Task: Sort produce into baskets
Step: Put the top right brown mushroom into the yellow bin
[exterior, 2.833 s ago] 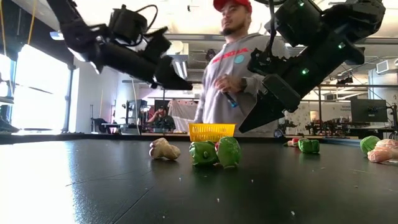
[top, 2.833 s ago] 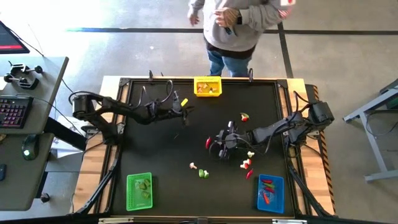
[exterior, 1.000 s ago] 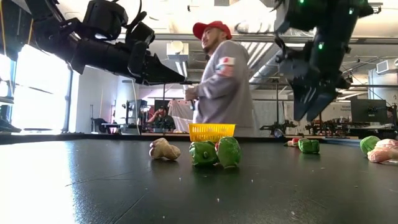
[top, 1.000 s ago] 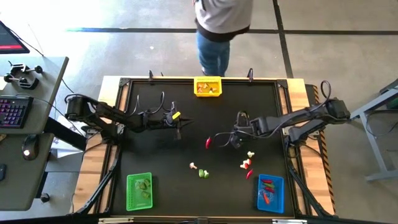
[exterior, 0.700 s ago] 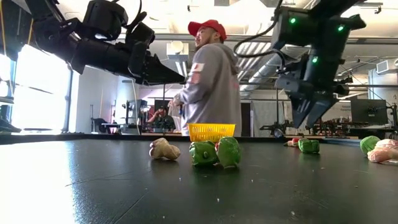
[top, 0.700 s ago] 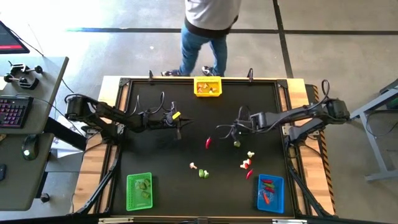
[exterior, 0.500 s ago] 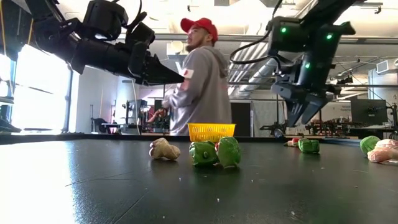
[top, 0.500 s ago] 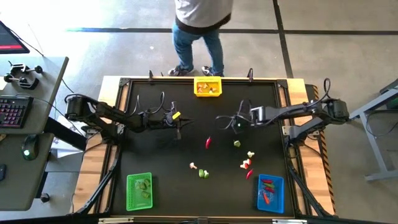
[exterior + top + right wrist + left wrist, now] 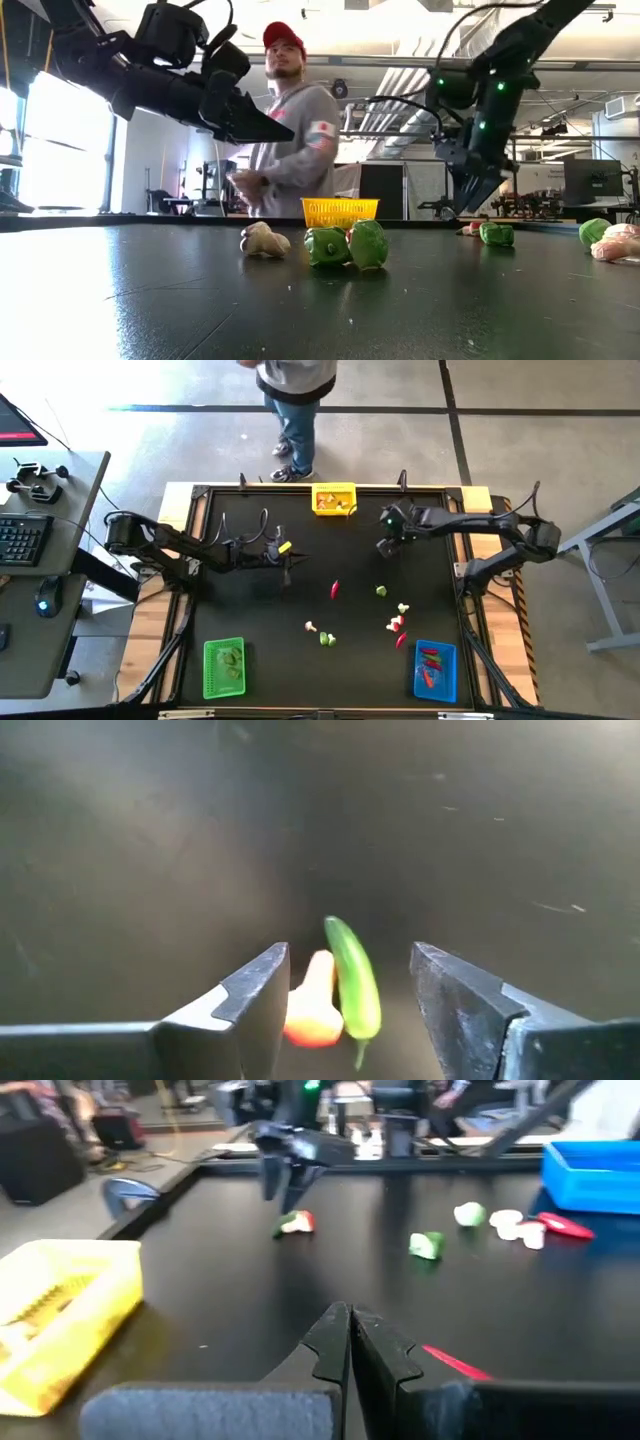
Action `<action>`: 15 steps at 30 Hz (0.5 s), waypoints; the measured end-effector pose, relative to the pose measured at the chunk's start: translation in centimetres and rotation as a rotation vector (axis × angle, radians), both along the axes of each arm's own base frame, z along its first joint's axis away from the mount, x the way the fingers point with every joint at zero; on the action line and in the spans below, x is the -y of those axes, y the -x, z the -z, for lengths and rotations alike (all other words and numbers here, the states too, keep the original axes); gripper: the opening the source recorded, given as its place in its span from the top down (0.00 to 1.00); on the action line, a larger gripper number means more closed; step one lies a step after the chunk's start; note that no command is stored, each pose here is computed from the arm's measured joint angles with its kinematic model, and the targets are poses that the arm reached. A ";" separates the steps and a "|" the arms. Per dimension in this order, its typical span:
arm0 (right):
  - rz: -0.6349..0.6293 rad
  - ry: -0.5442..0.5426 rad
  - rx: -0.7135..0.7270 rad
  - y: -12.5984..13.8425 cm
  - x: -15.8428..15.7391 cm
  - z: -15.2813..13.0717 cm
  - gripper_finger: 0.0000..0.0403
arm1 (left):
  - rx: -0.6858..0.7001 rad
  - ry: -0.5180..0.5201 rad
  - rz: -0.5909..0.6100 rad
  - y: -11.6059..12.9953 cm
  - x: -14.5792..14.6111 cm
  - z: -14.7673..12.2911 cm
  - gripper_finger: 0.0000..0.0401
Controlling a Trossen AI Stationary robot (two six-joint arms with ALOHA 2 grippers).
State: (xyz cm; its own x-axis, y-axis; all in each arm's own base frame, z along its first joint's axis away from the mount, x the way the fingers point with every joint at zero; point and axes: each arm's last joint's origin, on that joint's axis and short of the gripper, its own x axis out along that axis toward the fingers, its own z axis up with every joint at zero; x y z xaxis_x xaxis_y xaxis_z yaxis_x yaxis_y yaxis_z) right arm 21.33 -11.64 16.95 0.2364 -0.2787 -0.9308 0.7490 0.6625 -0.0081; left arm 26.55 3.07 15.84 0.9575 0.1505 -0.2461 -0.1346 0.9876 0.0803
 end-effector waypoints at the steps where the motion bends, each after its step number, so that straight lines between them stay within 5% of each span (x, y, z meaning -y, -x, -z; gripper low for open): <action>1: -0.013 -0.012 0.014 0.2 0.2 0.3 0.51 | 0.000 0.004 0.014 0.0 0.0 0.0 1.00; 15: 0.012 -0.044 -0.010 2.0 -0.4 3.2 0.51 | 0.068 0.040 0.195 0.2 0.6 -0.3 1.00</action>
